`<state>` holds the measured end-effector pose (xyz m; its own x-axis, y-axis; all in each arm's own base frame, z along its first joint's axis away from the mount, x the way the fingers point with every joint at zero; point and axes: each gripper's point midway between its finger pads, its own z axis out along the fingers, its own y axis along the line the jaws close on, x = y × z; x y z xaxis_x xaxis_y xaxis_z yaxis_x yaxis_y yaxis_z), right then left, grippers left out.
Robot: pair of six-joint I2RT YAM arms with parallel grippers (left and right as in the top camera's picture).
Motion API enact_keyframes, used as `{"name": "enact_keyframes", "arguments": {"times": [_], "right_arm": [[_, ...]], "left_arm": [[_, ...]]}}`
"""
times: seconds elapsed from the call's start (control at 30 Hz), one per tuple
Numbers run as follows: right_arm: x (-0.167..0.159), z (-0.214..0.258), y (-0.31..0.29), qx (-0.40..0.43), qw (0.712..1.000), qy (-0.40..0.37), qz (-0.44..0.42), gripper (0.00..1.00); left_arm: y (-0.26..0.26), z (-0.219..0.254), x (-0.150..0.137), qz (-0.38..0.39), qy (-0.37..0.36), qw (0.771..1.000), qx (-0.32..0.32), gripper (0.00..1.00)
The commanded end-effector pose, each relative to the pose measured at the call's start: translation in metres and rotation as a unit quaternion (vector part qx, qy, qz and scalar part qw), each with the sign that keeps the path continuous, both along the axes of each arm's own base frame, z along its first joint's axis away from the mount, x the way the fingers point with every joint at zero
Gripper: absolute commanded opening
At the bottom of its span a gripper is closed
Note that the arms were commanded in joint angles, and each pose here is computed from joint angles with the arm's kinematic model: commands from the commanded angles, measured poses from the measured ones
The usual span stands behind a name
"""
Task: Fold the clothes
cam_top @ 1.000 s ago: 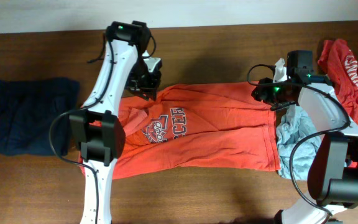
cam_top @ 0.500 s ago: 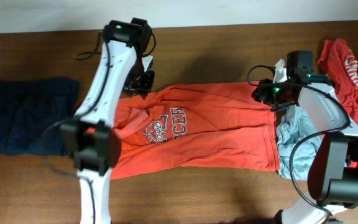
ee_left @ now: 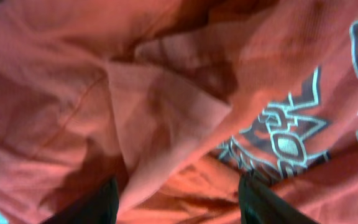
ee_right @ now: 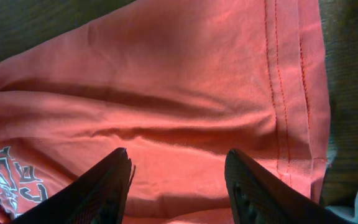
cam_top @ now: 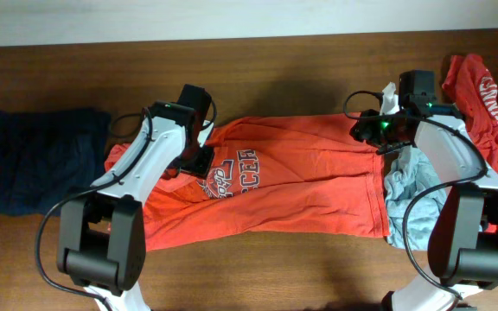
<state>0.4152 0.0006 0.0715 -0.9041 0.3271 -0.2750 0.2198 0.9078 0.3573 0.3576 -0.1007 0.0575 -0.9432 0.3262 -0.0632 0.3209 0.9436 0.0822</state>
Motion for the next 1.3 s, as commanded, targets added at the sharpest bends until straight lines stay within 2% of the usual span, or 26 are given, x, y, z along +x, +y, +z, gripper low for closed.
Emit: {"name": "enact_keyframes", "arguments": {"times": [0.0, 0.1, 0.17, 0.33, 0.47, 0.6, 0.73, 0.87, 1.03, 1.27], "right_arm": [[0.004, 0.001, -0.004, -0.006, 1.000, -0.004, -0.002, 0.53], [0.003, 0.001, -0.004, -0.006, 1.000, -0.002, -0.001, 0.53], [0.003, 0.001, -0.004, -0.006, 1.000, -0.002, -0.001, 0.53], [0.003, 0.001, -0.004, -0.006, 1.000, -0.003, -0.001, 0.53], [0.003, 0.001, -0.004, -0.006, 1.000, -0.003, -0.002, 0.53], [0.003, 0.001, -0.004, -0.006, 1.000, -0.003, -0.001, 0.53], [0.003, 0.001, -0.004, -0.006, 1.000, -0.003, -0.001, 0.53], [0.004, 0.001, -0.004, -0.006, 1.000, -0.003, -0.001, 0.53], [0.004, 0.001, -0.004, -0.006, 1.000, -0.004, -0.001, 0.53], [0.005, 0.001, -0.005, -0.006, 1.000, -0.006, -0.001, 0.53]], "left_arm": [[-0.008, 0.008, 0.022, -0.030, -0.046, 0.998, -0.018, 0.58], [-0.010, 0.010, 0.029, -0.030, -0.059, 0.998, -0.022, 0.57], [-0.010, 0.007, 0.028, -0.030, -0.056, 0.998, -0.021, 0.50], [-0.008, -0.006, 0.022, -0.030, -0.034, 0.999, -0.015, 0.50], [-0.007, -0.018, 0.019, -0.030, -0.017, 0.999, -0.010, 0.42], [-0.007, -0.022, 0.020, -0.030, -0.016, 0.999, -0.009, 0.18], [-0.001, -0.021, 0.014, -0.028, -0.004, 1.000, 0.003, 0.01], [0.017, -0.002, -0.002, -0.027, 0.026, 0.998, 0.050, 0.00], [0.025, 0.027, -0.014, -0.018, 0.038, 0.998, 0.053, 0.01], [0.054, 0.033, -0.040, 0.038, 0.091, 0.992, 0.073, 0.02]]}}
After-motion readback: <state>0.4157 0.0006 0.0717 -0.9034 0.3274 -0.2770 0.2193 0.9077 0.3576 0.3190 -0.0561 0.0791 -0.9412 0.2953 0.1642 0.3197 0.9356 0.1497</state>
